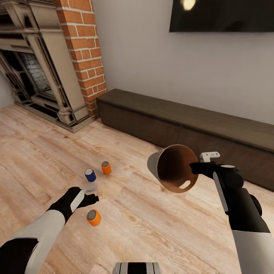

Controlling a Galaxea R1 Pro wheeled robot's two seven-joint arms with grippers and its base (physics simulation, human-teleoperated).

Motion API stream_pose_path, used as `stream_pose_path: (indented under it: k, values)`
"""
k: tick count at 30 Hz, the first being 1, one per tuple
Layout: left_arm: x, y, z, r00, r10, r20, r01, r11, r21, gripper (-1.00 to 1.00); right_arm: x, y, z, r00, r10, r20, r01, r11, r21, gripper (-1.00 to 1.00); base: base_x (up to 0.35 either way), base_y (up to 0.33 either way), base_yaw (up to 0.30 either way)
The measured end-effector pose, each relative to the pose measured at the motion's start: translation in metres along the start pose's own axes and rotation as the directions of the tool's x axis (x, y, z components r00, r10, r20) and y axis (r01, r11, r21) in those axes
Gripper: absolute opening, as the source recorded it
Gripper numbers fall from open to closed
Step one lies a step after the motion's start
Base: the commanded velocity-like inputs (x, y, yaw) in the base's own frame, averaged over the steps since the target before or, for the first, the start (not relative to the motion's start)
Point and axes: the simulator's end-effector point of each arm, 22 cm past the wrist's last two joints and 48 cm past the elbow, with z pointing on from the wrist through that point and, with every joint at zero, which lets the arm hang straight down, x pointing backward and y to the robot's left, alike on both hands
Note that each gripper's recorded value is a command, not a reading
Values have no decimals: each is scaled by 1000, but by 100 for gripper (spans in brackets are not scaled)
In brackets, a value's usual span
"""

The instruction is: Put the three can of soda from the living room inside the tash can in the kitchen.

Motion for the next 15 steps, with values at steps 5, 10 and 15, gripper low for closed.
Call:
stream_pose_path:
  k: [5, 10, 15]
  values:
    - [8, 2, 10, 1000, -1, -18, 1, 1000, -5, 100, 10, 2, 9, 1000, 2, -20, -2, 1000, -5, -100, 0, 0, 0]
    - [14, 3, 18, 999, -2, -33, 1, 1000, -8, 100, 19, 1, 16, 999, -2, -37, 2, 1000, -1, -100, 0, 0, 0]
    - [14, 3, 18, 999, -2, -34, 2, 1000, -8, 100, 19, 3, 16, 999, 0, -37, -1, 1000, -6, -100, 0, 0, 0]
